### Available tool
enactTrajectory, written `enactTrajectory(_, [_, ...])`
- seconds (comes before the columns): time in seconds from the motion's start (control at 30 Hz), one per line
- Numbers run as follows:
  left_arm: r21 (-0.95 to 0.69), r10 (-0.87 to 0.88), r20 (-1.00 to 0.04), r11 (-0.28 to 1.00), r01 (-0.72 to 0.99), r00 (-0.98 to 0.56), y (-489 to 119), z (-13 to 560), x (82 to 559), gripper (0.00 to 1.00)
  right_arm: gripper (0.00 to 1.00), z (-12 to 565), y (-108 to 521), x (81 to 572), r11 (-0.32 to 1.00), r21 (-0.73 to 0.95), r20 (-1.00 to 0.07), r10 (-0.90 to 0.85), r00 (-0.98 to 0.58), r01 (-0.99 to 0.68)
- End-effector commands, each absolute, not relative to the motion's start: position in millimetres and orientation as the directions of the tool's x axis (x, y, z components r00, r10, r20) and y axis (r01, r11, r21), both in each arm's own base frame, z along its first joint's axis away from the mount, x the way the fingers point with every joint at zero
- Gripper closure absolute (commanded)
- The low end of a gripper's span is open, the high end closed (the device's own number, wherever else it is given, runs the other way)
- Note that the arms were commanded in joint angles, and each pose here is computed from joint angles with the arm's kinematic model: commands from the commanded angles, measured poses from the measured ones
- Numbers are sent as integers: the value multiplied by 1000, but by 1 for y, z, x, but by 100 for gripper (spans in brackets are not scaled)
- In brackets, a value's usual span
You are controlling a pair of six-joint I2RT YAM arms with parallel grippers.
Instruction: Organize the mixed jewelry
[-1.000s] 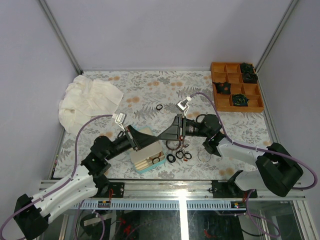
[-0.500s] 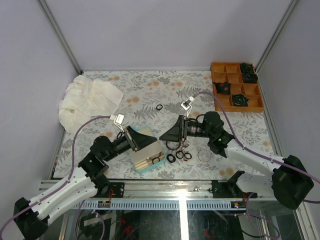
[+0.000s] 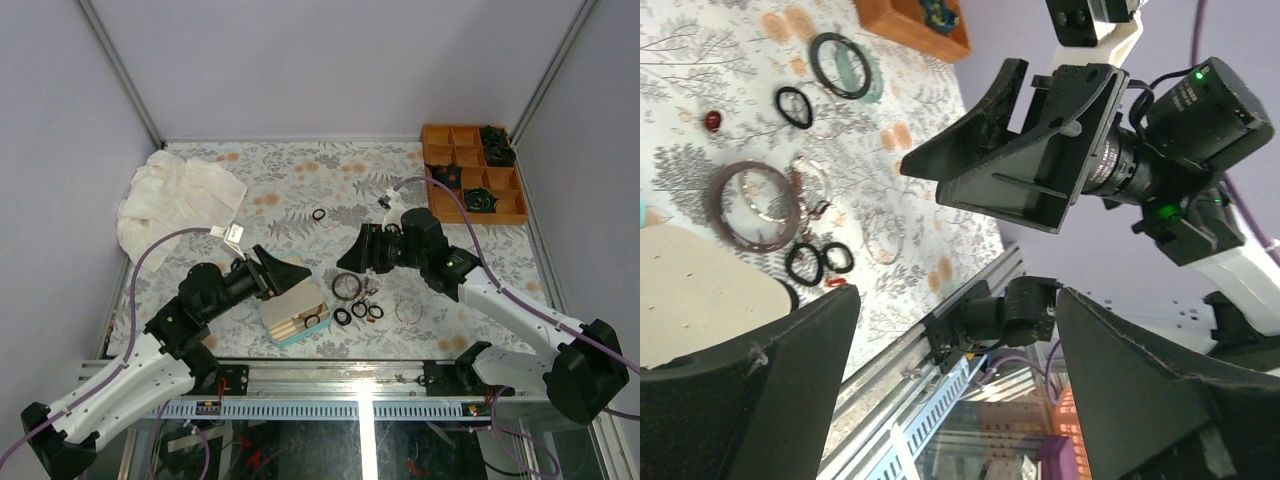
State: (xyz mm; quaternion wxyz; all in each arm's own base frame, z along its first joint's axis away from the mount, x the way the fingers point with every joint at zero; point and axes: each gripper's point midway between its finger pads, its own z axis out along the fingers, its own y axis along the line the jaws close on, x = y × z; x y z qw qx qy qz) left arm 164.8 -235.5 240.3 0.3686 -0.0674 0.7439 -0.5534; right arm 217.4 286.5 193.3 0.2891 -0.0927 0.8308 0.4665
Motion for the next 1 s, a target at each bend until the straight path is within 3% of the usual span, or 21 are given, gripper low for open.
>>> enactTrajectory(0.0, [-831,-470,-528,457,317,-707,-231,244,169,20,31,172,249,230,739,572,-612,95,-785,-356])
enactTrajectory(0.2, [-785,-355,-539,540,304,-764,-236,226,164,20,33,150,217,229,842,476,-604,103,-790,-254])
enactTrajectory(0.4, [-777,-322,-508,572,263,-799,-239,203,164,20,37,126,200,207,861,473,-551,125,-825,-186])
enactTrajectory(0.83, [-759,-339,-518,605,240,-785,-233,192,170,20,60,81,185,185,885,451,-473,124,-872,-118])
enactTrajectory(0.97, [-750,-331,-524,615,241,-785,-235,190,173,20,62,67,176,173,899,427,-433,113,-894,-93])
